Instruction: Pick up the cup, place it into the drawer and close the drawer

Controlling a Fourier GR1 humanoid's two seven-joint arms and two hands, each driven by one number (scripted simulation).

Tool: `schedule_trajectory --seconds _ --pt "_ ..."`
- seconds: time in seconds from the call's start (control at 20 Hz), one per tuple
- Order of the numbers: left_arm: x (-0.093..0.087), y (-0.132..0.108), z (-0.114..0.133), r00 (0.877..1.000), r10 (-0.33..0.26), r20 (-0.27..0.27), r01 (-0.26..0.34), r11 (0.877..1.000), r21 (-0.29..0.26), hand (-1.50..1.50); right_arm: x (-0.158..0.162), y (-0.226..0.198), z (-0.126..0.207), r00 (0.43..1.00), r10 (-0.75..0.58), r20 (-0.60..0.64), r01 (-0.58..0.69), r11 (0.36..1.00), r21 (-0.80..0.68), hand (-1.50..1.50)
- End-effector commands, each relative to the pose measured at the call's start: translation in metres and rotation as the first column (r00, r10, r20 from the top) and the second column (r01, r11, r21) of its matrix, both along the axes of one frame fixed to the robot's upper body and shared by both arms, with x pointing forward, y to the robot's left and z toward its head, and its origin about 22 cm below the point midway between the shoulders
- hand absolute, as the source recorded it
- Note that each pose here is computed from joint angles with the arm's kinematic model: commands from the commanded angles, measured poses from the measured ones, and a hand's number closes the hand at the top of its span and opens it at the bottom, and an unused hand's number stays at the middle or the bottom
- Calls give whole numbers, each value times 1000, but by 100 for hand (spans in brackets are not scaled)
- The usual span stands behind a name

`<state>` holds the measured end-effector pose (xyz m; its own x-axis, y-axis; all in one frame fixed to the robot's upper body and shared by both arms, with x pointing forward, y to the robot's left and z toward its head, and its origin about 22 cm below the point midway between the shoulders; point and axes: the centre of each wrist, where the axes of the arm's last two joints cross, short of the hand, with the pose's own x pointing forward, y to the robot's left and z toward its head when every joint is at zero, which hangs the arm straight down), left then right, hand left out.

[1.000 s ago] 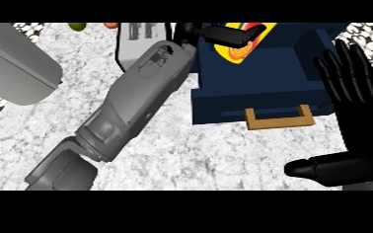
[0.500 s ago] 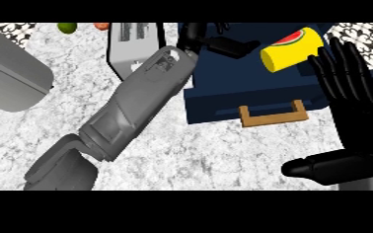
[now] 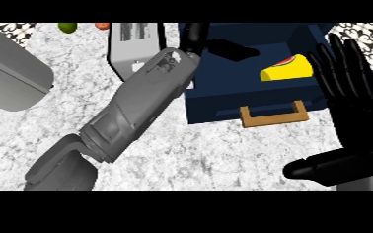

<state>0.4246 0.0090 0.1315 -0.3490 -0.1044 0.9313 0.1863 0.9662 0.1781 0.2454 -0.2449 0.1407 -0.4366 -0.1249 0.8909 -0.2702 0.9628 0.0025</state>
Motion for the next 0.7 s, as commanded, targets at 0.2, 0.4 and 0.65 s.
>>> schedule_trajectory --seconds 0.2,0.4,0.65 --pt "-11 -17 29 993 -89 76 103 973 -207 -150 -9 -19 -5 999 19 -51 -17 999 38 -150" --pt "4 14 26 994 -106 28 109 954 -280 -150 -20 -15 -1 999 42 -13 -42 999 30 150" --pt "4 35 24 999 -27 36 37 948 -316 -150 -38 -18 18 995 97 -19 -98 979 -177 150"
